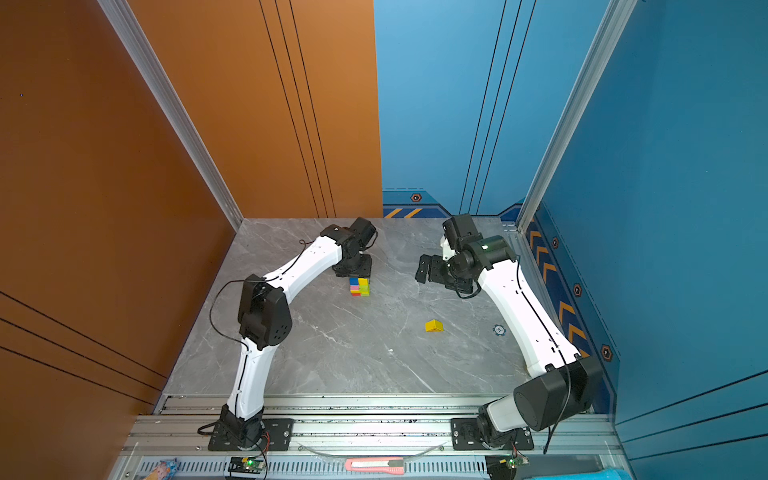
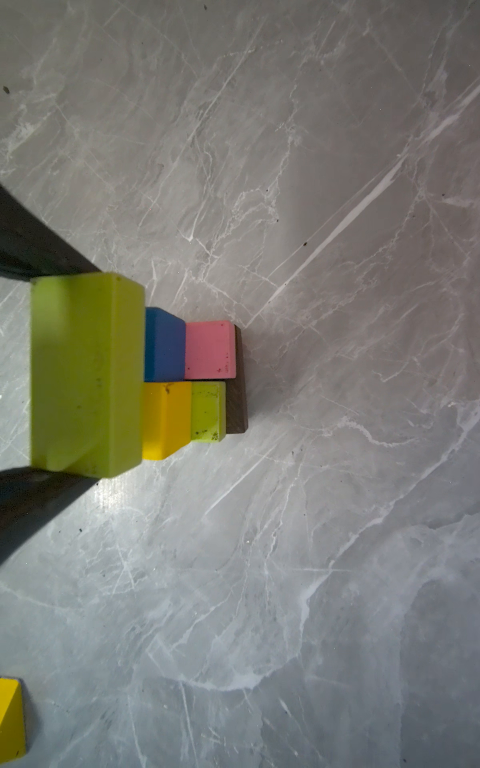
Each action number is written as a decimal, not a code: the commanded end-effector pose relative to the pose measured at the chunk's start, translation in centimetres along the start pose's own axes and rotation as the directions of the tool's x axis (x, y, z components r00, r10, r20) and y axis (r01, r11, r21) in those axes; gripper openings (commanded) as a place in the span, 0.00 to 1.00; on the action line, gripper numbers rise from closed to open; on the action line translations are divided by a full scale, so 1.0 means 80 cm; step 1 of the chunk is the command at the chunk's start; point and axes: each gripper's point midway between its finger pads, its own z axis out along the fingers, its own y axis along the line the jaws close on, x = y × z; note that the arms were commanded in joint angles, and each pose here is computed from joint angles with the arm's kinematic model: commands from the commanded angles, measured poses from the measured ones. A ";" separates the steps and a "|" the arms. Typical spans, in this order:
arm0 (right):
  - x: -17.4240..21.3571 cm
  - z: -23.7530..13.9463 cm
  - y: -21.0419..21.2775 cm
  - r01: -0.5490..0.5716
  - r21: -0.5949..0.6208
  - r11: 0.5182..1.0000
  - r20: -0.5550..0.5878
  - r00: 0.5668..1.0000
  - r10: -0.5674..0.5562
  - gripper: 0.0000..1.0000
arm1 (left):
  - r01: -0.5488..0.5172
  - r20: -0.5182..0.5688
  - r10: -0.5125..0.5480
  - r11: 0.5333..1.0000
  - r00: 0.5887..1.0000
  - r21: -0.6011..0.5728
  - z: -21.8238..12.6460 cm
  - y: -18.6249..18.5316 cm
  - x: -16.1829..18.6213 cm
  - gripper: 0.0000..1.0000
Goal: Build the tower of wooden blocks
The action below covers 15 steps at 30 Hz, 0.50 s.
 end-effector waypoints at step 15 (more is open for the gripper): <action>-0.004 -0.003 -0.012 -0.006 -0.015 1.000 0.010 1.000 0.006 1.00 | 0.024 -0.020 -0.023 1.000 1.000 0.005 0.008 -0.005 -0.001 0.66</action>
